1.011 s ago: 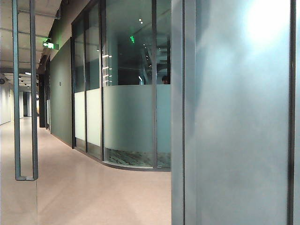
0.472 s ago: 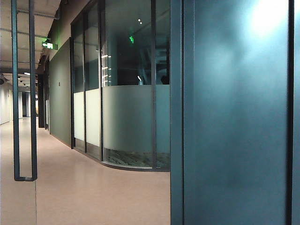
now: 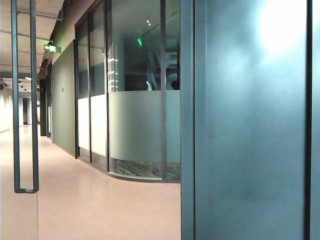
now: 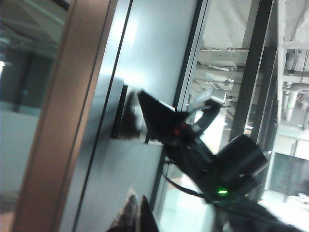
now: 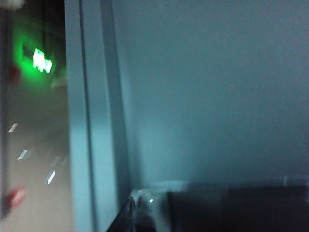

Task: Raise the arm to find the leftmost switch on the wall and turn off the lights.

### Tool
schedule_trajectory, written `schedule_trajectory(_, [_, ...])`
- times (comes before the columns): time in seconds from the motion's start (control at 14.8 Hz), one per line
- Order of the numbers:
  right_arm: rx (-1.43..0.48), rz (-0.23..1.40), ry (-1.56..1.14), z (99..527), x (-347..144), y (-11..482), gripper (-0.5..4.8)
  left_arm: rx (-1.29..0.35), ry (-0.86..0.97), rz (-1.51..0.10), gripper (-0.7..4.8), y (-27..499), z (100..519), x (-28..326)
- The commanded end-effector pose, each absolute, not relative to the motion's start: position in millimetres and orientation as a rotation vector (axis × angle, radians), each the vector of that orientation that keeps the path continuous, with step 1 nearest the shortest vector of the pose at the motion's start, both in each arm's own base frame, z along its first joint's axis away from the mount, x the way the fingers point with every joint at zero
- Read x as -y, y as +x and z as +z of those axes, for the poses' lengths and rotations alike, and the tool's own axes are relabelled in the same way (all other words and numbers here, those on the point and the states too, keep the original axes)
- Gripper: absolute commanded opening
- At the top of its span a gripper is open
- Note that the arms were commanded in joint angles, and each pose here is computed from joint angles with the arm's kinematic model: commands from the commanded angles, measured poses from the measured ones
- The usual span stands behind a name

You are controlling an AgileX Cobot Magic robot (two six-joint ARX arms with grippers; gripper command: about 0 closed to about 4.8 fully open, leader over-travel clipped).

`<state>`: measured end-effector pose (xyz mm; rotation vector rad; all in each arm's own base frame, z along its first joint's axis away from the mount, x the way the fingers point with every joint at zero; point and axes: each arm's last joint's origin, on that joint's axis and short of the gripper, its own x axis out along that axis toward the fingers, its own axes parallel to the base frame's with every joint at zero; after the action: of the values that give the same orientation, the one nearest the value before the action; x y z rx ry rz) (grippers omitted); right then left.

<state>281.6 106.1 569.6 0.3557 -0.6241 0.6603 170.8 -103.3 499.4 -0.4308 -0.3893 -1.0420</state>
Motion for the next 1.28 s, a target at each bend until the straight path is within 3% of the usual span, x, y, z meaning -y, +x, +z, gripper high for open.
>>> schedule_trajectory(0.07, [0.672,0.711,0.335,594.4,-91.0,233.5,-0.01,0.477,-0.349,-0.892,-0.05,152.7,507.3,90.0])
schedule_trajectory(0.27, [0.704,0.682,0.261,610.6,-74.0,185.6,-0.01,0.481,-0.191,-0.538,-0.05,119.7,508.0,63.6])
schedule_trajectory(0.47, [0.596,0.650,0.194,605.2,-61.1,149.2,-0.01,0.443,-0.066,-0.389,-0.05,79.4,501.3,38.8])
schedule_trajectory(0.81, [0.474,0.547,0.207,537.9,-46.2,115.4,-0.01,0.406,-0.025,-0.289,-0.05,30.1,448.6,10.3])
schedule_trajectory(1.28, [0.287,0.462,0.184,413.3,-36.0,93.0,-0.01,0.207,0.024,-0.300,-0.05,41.0,390.0,15.8])
